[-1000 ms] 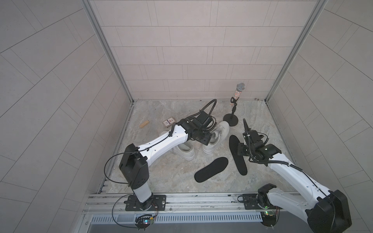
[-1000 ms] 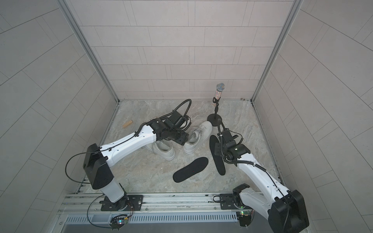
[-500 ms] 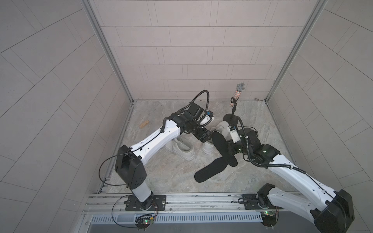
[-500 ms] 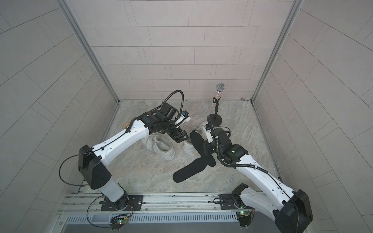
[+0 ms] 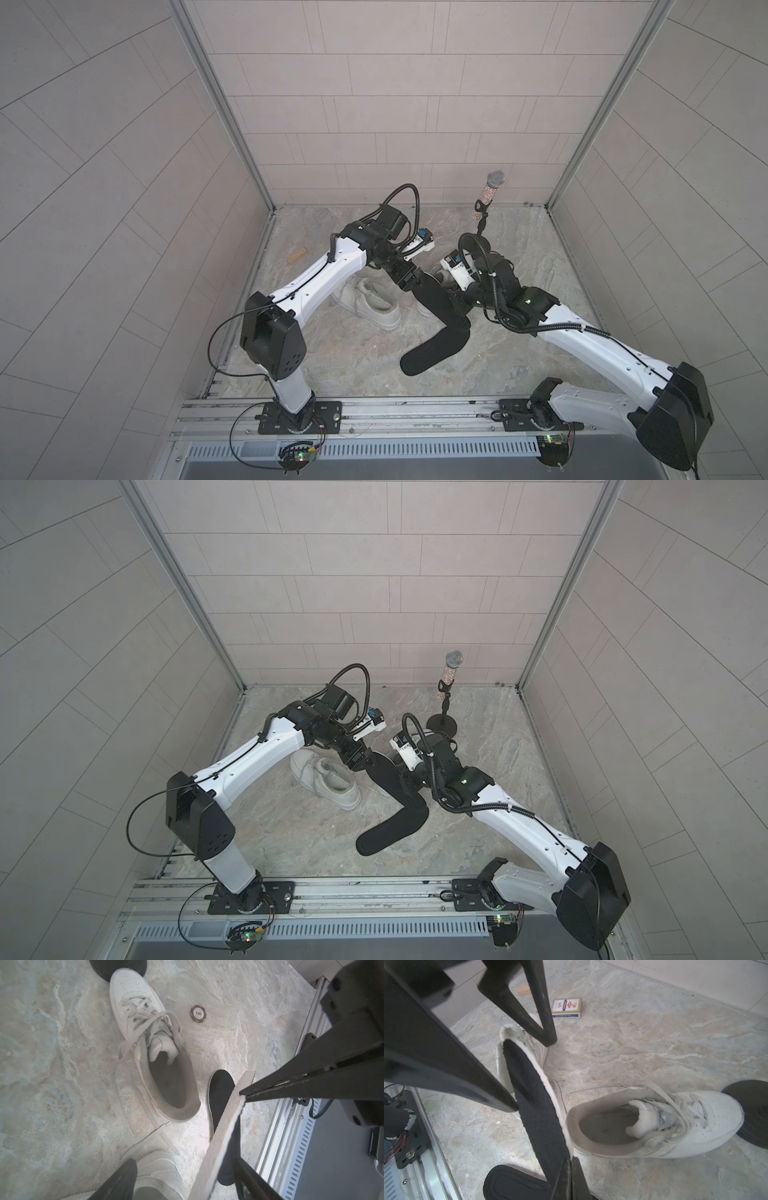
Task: Insert the insole into the shoe
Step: Pick up the insole from the center of the board.
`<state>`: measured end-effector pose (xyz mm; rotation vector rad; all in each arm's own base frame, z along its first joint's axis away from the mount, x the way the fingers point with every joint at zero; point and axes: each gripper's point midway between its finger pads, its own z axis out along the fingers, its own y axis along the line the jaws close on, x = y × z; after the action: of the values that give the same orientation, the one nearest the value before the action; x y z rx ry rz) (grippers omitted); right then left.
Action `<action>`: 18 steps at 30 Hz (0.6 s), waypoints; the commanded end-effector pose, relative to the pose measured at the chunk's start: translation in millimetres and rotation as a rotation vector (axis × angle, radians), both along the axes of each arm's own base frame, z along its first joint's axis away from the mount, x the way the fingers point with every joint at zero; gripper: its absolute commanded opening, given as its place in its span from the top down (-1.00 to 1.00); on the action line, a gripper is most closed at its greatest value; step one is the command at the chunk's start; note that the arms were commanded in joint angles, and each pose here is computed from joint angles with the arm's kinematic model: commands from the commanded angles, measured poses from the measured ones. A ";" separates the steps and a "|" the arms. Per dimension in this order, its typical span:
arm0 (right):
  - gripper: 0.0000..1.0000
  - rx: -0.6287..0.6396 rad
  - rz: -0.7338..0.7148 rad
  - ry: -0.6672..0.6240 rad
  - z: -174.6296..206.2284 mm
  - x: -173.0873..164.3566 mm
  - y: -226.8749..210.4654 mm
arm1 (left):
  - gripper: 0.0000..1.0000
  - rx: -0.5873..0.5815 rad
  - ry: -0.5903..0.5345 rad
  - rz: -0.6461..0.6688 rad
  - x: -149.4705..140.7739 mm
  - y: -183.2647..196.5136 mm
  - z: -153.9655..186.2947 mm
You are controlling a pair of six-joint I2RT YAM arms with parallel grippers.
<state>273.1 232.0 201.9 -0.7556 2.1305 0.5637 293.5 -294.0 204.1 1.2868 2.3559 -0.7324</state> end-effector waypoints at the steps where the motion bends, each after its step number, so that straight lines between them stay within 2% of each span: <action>1: 1.00 0.010 0.059 -0.054 12.5 1.6 11.3 | -0.50 -0.029 0.036 -0.064 -11.4 -5.2 4.0; 3: 1.00 0.014 0.066 -0.060 14.7 4.1 14.5 | -0.33 -0.036 0.050 -0.066 -16.2 -4.3 1.8; 8: 1.00 -0.006 0.103 -0.061 14.5 8.3 24.9 | 0.35 -0.051 0.057 -0.059 -20.3 -3.4 3.8; 11: 1.00 -0.004 0.098 -0.080 16.9 11.3 25.8 | 0.92 -0.043 0.069 -0.058 -23.2 -1.6 3.7; 12: 1.00 0.001 0.093 -0.087 18.3 12.3 25.1 | 1.00 -0.036 0.072 -0.053 -23.9 -0.1 3.6; 14: 1.00 0.003 0.086 -0.098 18.3 12.7 22.7 | 1.00 -0.030 0.087 -0.053 -28.0 2.1 4.1; 15: 0.90 0.000 0.076 -0.100 17.7 13.2 19.6 | 1.00 -0.032 0.091 -0.052 -30.0 2.9 5.0; 18: 0.30 0.054 0.136 -0.074 17.3 6.0 14.8 | 1.00 -0.051 0.099 -0.057 -37.2 4.2 9.5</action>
<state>282.6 249.1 204.7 -0.8447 2.0785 0.5933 273.7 -295.2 203.5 1.3098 2.3784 -0.8466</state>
